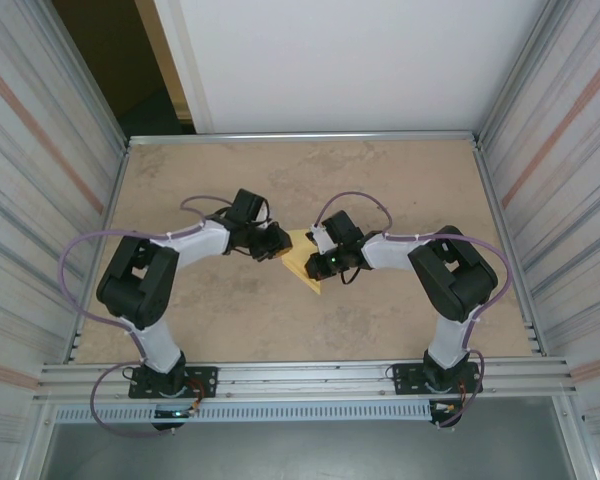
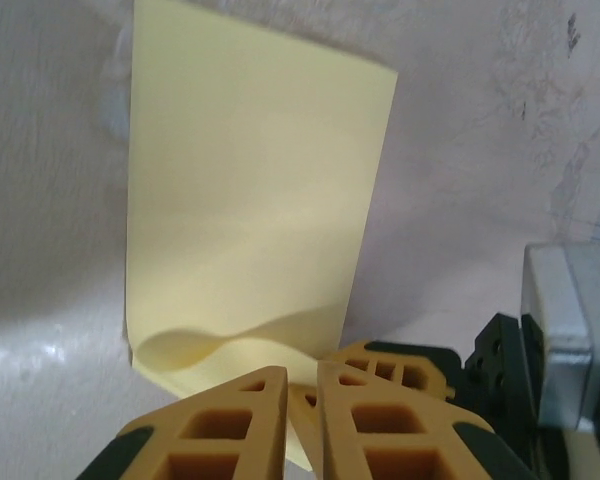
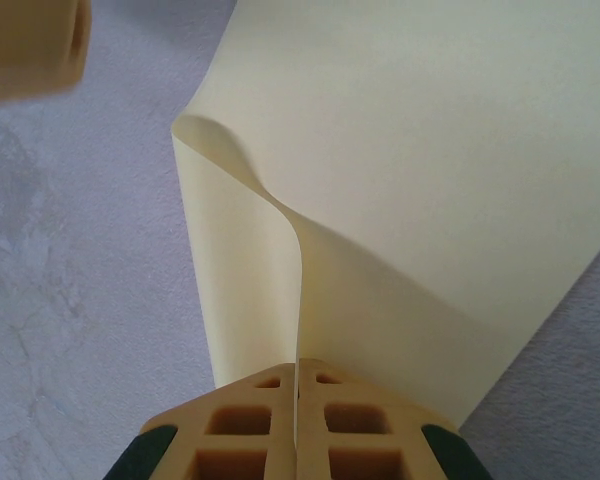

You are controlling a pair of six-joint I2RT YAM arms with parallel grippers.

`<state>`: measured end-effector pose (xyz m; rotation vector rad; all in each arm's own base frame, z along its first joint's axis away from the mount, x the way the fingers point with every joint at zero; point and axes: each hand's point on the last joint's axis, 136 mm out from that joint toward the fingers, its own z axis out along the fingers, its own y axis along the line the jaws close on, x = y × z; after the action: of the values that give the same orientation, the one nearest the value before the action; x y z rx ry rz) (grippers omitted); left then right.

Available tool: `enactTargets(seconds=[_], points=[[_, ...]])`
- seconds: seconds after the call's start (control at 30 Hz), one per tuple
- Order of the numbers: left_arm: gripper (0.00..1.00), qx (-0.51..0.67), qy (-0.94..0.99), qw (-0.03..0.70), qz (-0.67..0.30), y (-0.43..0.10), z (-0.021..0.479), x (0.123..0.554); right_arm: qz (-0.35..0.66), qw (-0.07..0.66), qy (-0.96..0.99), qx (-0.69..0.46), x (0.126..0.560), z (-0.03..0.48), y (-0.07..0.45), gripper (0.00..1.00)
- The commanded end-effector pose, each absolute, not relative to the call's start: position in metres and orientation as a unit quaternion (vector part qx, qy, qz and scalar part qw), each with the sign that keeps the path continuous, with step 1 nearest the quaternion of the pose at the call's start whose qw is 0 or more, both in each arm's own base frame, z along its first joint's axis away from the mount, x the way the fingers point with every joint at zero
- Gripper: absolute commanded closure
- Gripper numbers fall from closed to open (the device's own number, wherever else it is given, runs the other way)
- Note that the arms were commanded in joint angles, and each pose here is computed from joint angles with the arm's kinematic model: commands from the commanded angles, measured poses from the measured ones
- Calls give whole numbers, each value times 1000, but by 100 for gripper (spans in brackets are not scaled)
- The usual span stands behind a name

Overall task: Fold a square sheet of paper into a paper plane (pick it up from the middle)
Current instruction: Third fold the triangle at the center of the table.

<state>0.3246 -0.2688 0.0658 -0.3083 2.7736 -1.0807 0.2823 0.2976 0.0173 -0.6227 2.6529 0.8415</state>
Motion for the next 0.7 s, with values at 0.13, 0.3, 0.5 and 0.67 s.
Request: enactTargets(seconds=[0.13, 0.3, 0.5, 0.67], points=[[87, -110, 917, 64, -378, -289, 59, 305, 272, 121, 935, -193, 283, 1, 289, 99], [90, -111, 920, 54, -372, -295, 50, 305, 271, 118, 935, -193, 283, 1, 290, 99], [91, -119, 928, 39, -352, -292, 36, 303, 270, 116, 936, -192, 283, 0, 289, 99], [91, -117, 929, 35, -348, -293, 30, 303, 269, 116, 937, -191, 284, 0, 289, 99]])
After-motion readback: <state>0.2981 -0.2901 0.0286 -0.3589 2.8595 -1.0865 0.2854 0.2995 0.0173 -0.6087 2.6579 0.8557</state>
